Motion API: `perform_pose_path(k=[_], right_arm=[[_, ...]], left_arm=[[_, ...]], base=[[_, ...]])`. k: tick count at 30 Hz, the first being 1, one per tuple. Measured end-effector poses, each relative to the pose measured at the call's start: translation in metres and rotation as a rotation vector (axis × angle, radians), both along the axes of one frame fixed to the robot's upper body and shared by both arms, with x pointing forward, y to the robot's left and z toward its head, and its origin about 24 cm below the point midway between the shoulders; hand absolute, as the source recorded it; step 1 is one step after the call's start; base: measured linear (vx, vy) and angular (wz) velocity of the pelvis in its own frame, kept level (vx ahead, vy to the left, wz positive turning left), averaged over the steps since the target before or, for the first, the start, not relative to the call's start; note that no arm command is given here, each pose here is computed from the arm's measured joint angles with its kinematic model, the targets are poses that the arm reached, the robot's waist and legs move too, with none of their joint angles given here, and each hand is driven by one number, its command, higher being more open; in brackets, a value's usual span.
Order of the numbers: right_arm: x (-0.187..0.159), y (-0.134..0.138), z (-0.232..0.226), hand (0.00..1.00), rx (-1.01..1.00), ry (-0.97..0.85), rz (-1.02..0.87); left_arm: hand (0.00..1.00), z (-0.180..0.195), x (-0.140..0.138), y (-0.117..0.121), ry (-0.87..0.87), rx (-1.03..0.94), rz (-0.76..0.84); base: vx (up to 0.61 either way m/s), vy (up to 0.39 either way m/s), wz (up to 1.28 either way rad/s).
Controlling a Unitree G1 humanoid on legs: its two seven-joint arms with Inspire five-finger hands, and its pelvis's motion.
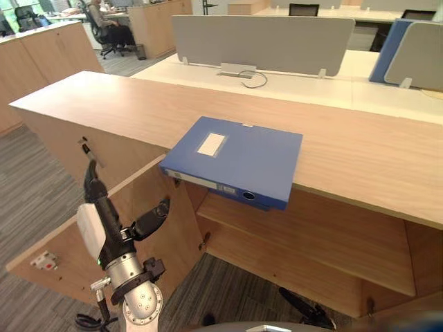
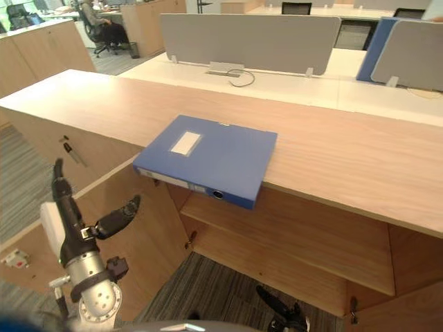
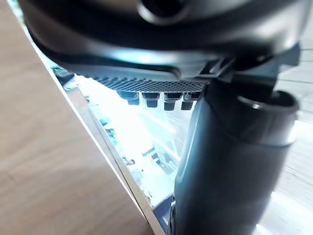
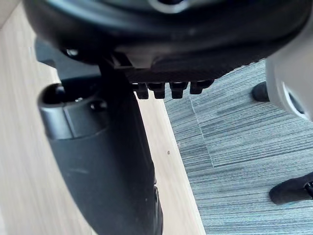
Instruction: Walk over to the cabinet, pick up the folder, carry it to the office cabinet, place the folder inside the office cabinet, then close the office cabinet door
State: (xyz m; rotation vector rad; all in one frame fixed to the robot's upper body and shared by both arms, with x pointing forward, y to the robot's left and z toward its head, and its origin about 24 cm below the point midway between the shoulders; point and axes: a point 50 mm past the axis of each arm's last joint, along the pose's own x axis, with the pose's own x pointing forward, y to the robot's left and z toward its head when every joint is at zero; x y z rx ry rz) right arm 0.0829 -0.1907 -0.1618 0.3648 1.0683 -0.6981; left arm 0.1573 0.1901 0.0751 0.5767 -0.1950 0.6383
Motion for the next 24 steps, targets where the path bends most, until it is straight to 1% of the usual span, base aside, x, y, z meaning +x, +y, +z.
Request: perform_pose_path(k=[2,3,7,13,24], right_arm=[[-0.001,-0.005,-0.001,1.0,-0.006,0.015,0.002],[-0.005,-0.01,-0.002,1.0,-0.02,0.039,0.017],[-0.019,-0.023,-0.005,1.0,-0.039,0.095,0.028],[-0.036,-0.029,-0.008,1.0,-0.024,0.156,-0.011],[-0.032,-0.033,-0.007,1.0,-0.022,0.136,0.023]], left_arm=[[1.0,0.001,0.002,-0.003,0.009,0.032,-0.047],[1.0,0.002,0.003,-0.004,0.023,0.081,-0.089],[1.0,0.004,0.003,-0.002,0.04,0.168,-0.158],[1.0,0.007,0.004,0.002,0.059,0.281,-0.23],[1.0,0.016,0.005,0.007,0.069,0.45,-0.32]], base=[[-0.01,-0.029,-0.12],[-0.02,-0.04,-0.08],[-0.04,-0.042,-0.06],[-0.05,-0.024,-0.13],[-0.03,-0.004,-0.09]])
